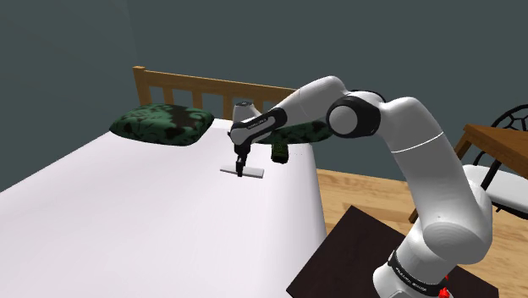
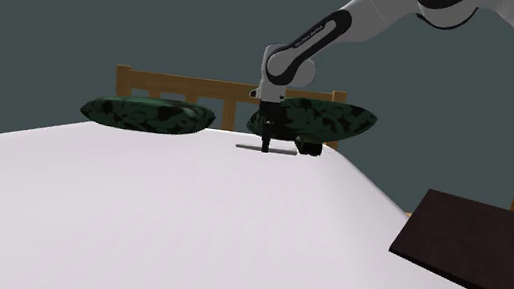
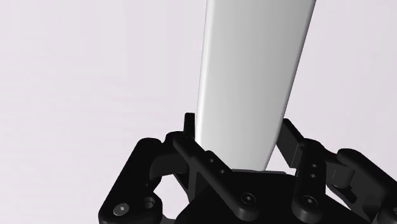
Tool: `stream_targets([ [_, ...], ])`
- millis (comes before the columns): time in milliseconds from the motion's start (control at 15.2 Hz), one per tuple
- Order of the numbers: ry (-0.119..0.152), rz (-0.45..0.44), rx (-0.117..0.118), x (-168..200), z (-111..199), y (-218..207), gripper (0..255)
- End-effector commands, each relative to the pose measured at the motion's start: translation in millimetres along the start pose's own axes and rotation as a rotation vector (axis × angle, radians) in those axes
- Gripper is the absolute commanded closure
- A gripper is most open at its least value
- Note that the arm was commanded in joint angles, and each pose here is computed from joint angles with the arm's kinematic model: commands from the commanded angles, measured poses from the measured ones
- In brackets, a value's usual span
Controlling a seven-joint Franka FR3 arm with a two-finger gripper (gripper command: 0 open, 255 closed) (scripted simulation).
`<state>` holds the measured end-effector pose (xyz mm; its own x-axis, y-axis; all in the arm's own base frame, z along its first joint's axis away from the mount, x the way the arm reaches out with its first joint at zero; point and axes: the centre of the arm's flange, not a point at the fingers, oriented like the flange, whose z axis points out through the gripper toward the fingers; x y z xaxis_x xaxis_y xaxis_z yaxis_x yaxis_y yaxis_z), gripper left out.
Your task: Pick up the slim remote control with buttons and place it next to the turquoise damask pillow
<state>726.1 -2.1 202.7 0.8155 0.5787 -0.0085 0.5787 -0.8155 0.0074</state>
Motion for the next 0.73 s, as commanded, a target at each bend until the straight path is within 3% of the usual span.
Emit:
stream_targets([
  [0, 0.001, 0.0, -0.001, 0.2, 9.4, 0.0, 255],
  [198, 0.001, 0.0, -0.001, 0.4, 25.1, -0.1, 255],
  [660, 0.001, 0.0, -0.001, 0.4, 25.1, -0.1, 255],
])
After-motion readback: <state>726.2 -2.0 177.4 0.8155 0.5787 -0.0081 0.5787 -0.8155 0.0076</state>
